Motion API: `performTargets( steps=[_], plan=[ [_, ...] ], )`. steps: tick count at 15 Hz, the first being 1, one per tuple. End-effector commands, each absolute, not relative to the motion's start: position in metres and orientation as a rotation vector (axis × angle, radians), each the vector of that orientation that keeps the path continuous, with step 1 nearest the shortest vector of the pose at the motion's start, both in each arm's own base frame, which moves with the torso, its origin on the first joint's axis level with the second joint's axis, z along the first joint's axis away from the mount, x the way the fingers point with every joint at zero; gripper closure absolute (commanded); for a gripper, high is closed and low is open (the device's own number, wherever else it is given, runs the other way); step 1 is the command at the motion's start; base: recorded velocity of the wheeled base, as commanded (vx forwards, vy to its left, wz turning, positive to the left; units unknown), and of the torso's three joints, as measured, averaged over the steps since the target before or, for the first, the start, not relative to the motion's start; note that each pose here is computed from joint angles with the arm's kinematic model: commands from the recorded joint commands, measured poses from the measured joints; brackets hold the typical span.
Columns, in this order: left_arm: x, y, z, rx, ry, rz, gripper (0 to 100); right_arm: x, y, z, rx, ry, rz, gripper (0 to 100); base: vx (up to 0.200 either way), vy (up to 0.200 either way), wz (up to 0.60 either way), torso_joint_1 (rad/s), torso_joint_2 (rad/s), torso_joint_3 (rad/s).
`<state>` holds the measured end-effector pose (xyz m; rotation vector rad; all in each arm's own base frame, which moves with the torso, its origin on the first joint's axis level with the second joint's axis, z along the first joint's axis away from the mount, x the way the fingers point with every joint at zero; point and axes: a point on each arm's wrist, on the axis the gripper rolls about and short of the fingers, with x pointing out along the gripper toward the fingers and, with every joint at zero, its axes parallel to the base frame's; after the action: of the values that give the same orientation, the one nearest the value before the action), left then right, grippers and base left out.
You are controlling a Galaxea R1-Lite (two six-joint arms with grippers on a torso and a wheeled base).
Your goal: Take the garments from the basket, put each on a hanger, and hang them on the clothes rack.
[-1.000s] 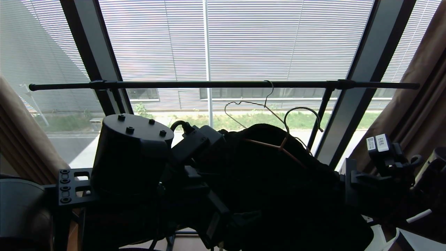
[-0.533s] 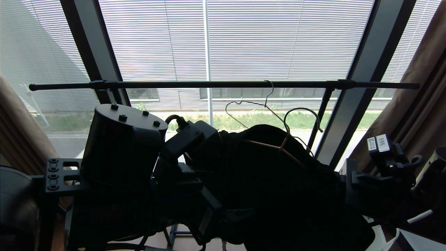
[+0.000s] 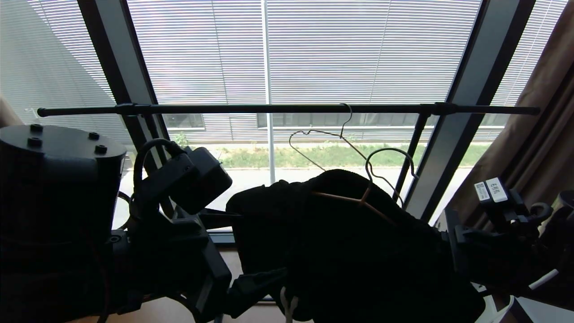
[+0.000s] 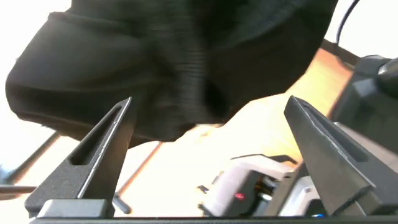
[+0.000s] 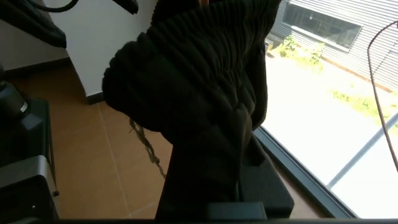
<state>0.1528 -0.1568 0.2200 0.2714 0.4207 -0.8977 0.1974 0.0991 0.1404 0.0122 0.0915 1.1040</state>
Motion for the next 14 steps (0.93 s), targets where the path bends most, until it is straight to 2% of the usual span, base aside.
performTargets(
  steps=[1, 2, 3, 5, 8, 10, 14],
  plan=[
    [0.142, -0.130, 0.234, 0.259, 0.338, -0.876, 0, 0.198, 0.093, 0.138, 0.016, 0.104, 1.113, 100, 0.000, 0.000, 0.00, 0.000, 0.00, 0.000],
    [0.142, -0.130, 0.234, 0.259, 0.338, -0.876, 0, 0.198, 0.093, 0.138, 0.016, 0.104, 1.113, 100, 0.000, 0.000, 0.00, 0.000, 0.00, 0.000],
    [0.154, -0.112, 0.236, 0.300, 0.300, -0.863, 0, 0.198, 0.092, 0.137, 0.021, 0.111, 1.159, 100, 0.000, 0.000, 0.00, 0.000, 0.00, 0.000],
    [0.171, -0.093, 0.236, 0.335, 0.256, -0.945, 0, 0.197, 0.092, 0.131, 0.025, 0.132, 1.188, 100, 0.000, 0.000, 0.00, 0.000, 0.00, 0.000],
    [0.201, -0.098, 0.214, 0.399, 0.268, -1.118, 0, 0.192, 0.092, 0.129, 0.033, 0.143, 1.269, 100, 0.000, 0.000, 0.00, 0.000, 0.00, 0.000],
    [0.211, -0.104, 0.206, 0.382, 0.248, -1.254, 0, 0.191, 0.091, 0.128, 0.034, 0.145, 1.276, 100, 0.000, 0.000, 0.00, 0.000, 0.00, 0.000],
    [0.218, -0.122, 0.195, 0.402, 0.241, -1.365, 0, 0.190, 0.091, 0.128, 0.033, 0.144, 1.279, 100, 0.000, 0.000, 0.00, 0.000, 0.00, 0.000]
  ],
)
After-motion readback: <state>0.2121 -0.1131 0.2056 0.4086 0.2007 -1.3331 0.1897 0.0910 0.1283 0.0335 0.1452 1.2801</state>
